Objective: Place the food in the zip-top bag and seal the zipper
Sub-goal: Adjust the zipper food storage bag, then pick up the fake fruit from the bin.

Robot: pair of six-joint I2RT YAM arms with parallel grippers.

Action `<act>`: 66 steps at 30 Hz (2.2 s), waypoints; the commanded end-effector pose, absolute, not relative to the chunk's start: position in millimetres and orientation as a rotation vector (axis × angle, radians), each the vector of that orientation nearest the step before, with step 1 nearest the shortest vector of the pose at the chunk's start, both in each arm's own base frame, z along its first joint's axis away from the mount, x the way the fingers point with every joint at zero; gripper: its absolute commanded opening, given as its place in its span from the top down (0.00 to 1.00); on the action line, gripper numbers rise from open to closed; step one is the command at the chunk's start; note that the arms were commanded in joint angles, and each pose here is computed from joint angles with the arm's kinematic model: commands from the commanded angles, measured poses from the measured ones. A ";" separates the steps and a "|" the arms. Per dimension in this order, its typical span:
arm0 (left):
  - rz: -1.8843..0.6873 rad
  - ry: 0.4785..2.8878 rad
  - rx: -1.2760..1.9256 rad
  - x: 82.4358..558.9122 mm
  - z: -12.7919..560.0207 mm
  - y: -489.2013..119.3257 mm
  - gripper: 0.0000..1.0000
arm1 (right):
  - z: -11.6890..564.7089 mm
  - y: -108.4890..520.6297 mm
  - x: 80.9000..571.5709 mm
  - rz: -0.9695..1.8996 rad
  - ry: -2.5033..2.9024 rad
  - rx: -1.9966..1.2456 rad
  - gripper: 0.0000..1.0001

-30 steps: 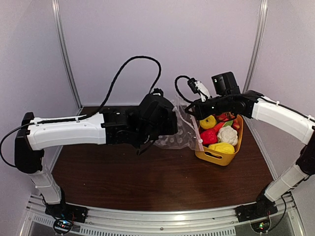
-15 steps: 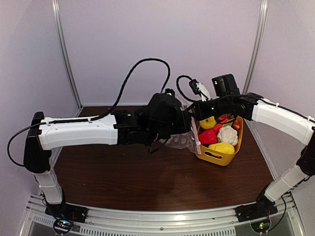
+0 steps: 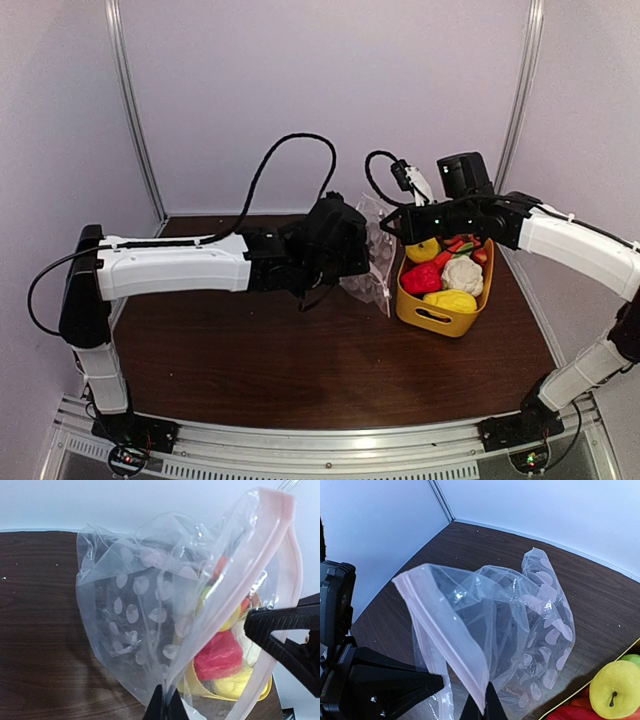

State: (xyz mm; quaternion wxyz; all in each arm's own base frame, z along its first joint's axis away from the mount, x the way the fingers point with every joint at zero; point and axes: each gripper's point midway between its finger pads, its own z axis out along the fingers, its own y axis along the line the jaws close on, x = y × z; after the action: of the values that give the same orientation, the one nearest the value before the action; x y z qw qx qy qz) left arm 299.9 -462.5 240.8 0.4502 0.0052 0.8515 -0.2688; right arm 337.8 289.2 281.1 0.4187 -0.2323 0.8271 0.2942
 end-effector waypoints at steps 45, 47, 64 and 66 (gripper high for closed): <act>-0.450 2.060 0.731 309.1 255.0 -408.5 1.00 | 262.4 173.8 403.0 0.331 2.142 -0.669 0.00; -0.451 2.062 0.750 318.4 246.2 -408.3 1.00 | 249.0 172.9 418.6 0.305 2.199 -0.634 0.00; -0.775 2.110 0.764 317.7 236.0 -418.7 1.00 | 188.7 166.1 427.9 0.258 2.409 -0.600 0.00; -0.777 2.112 0.763 317.5 234.9 -418.9 1.00 | 185.1 165.5 425.6 0.259 2.420 -0.597 0.00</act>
State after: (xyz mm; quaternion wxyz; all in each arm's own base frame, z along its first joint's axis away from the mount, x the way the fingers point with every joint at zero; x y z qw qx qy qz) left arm 317.5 -412.0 233.8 0.3736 0.2986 0.8329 -0.2783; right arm 436.3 173.9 191.2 0.3282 -0.2350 0.9088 0.1056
